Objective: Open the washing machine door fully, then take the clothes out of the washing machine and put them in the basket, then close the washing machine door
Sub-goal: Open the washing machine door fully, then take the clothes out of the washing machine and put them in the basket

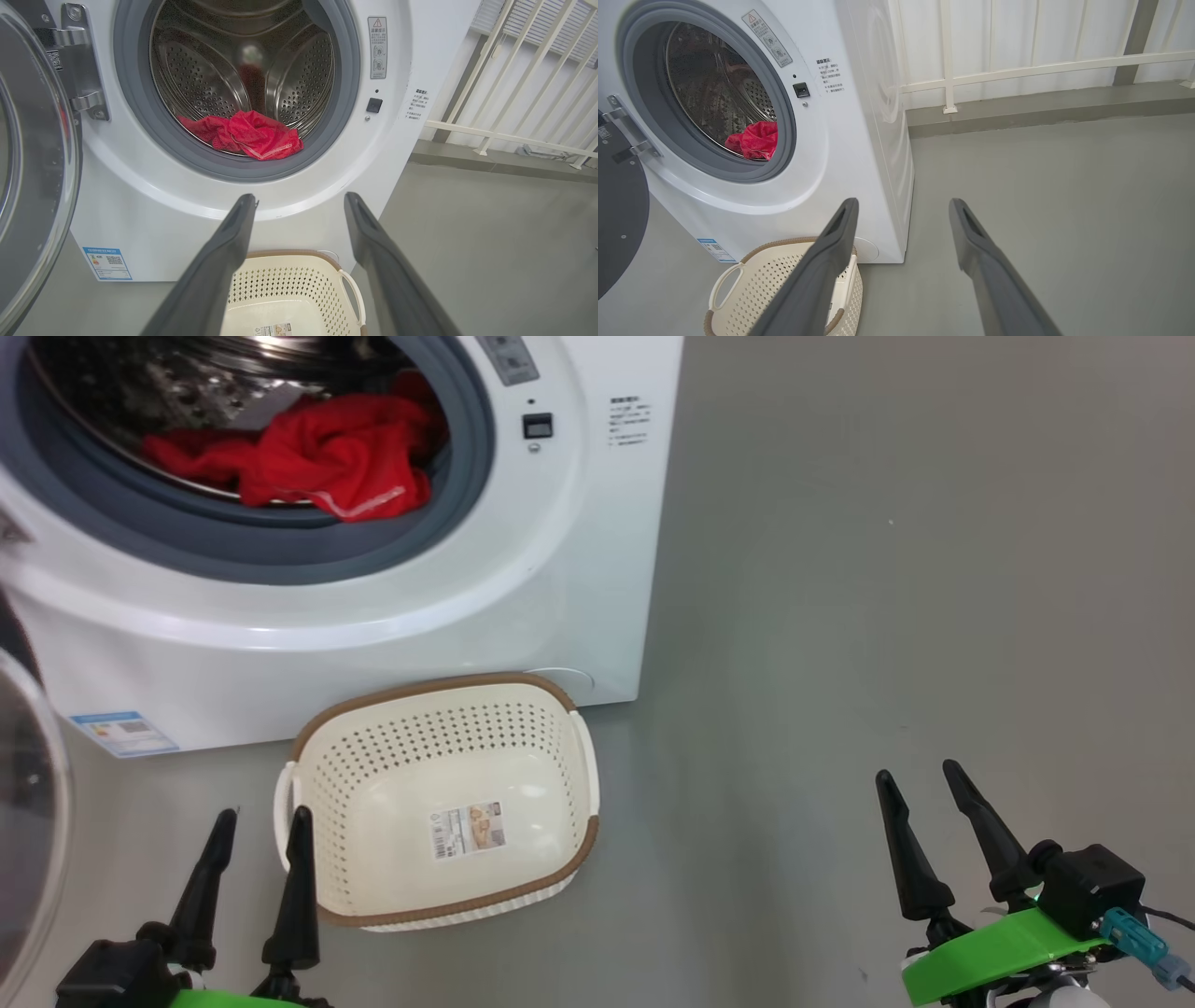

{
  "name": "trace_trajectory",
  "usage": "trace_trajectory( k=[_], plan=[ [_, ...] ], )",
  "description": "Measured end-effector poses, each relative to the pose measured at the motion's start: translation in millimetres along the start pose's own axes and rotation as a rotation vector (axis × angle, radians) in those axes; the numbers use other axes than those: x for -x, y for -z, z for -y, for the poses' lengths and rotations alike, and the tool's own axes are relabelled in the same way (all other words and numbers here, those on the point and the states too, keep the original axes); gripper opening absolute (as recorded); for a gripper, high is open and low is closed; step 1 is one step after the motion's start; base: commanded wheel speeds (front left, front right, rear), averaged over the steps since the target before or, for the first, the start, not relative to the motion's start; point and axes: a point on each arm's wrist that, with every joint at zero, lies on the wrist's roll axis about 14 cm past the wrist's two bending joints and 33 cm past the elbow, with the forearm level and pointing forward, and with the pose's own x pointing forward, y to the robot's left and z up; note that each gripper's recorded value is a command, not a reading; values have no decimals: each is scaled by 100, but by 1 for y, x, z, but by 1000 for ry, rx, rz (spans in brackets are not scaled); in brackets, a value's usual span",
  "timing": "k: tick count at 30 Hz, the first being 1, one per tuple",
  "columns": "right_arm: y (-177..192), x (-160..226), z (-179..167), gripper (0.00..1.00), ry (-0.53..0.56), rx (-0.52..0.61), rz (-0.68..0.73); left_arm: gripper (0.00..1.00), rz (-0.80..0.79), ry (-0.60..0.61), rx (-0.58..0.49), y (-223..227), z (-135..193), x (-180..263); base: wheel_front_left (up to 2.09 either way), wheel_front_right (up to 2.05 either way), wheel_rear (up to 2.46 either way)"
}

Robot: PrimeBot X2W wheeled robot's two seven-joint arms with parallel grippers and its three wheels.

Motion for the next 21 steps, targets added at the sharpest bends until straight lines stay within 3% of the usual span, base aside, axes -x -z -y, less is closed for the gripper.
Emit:
trace_trajectory(
  k=[21],
  plan=[
    [-5,3,4,100,15,-3,15,100,20,27,33,-5,10,-4,0,-1,0]
  ],
)
